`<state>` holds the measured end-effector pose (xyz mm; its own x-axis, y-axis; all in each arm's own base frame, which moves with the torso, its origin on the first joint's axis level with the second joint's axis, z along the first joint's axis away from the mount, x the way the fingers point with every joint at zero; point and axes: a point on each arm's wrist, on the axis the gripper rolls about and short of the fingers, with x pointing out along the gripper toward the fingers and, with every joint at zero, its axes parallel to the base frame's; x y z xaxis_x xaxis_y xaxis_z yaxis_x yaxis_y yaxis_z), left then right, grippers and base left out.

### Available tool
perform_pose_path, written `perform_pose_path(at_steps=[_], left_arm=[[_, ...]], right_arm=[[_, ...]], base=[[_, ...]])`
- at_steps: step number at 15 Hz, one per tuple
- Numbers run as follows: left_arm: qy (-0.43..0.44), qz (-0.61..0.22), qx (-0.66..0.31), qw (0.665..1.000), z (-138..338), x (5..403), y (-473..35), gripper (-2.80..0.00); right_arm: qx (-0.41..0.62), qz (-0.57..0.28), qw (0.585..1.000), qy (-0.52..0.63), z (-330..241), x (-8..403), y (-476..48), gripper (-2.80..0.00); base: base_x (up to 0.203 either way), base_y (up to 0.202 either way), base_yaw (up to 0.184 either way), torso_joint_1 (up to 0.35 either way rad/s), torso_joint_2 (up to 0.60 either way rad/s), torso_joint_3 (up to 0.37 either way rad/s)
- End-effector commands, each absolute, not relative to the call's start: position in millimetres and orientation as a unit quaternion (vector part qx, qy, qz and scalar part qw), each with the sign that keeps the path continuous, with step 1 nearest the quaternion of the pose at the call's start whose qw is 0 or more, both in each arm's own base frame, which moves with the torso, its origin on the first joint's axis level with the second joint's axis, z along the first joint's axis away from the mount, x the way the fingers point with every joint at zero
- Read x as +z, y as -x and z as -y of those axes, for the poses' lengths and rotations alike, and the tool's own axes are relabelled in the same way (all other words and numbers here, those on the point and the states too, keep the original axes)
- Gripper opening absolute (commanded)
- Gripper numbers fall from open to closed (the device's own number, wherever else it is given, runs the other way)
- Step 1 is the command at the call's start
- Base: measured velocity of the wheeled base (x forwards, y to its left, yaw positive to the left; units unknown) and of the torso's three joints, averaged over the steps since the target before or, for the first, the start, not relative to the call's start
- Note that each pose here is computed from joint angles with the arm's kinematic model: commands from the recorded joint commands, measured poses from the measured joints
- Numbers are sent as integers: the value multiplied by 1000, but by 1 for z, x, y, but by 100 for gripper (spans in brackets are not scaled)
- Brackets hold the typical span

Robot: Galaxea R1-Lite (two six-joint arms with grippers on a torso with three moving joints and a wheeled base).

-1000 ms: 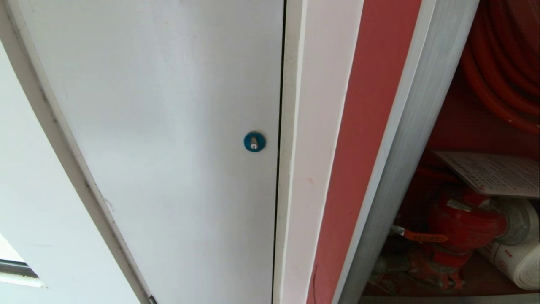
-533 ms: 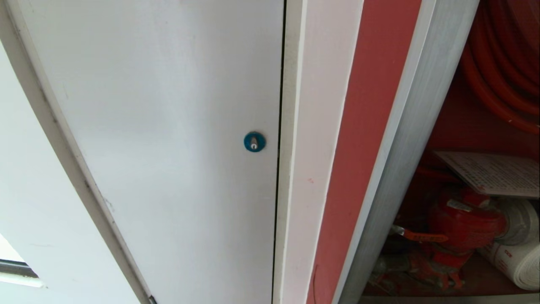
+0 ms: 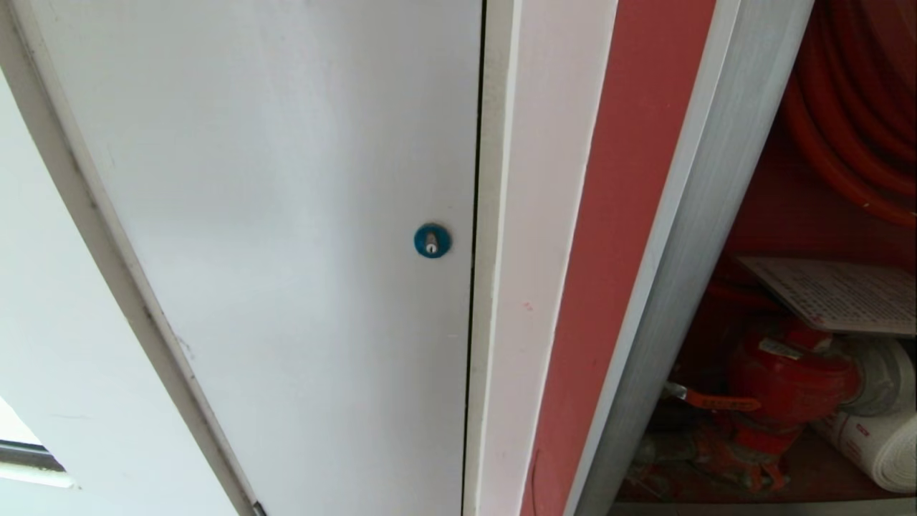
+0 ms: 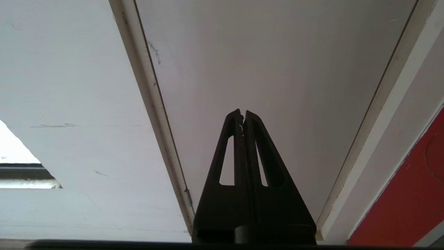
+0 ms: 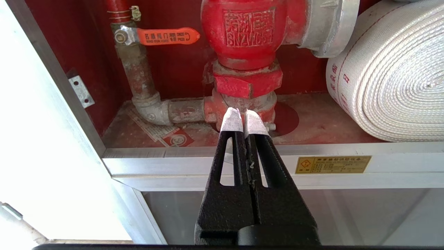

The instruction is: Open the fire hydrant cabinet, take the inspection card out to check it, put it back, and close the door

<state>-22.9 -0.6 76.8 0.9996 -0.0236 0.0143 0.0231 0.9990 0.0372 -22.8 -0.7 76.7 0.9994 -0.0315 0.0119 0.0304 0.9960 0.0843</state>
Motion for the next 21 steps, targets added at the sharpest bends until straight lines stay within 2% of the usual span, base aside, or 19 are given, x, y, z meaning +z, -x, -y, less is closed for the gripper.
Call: perform_pose_path(at_steps=[1, 21], left_arm=[[-18, 2, -11, 1000, 1, 74, 22, -280], [-19, 1, -11, 1000, 1, 73, 22, -280]], right_arm=[[-15, 5, 999, -43, 1, 76, 23, -280], [-16, 5, 999, -42, 1, 76, 23, -280]], base=[[0, 0, 0, 0, 0, 0], [0, 0, 0, 0, 0, 0]])
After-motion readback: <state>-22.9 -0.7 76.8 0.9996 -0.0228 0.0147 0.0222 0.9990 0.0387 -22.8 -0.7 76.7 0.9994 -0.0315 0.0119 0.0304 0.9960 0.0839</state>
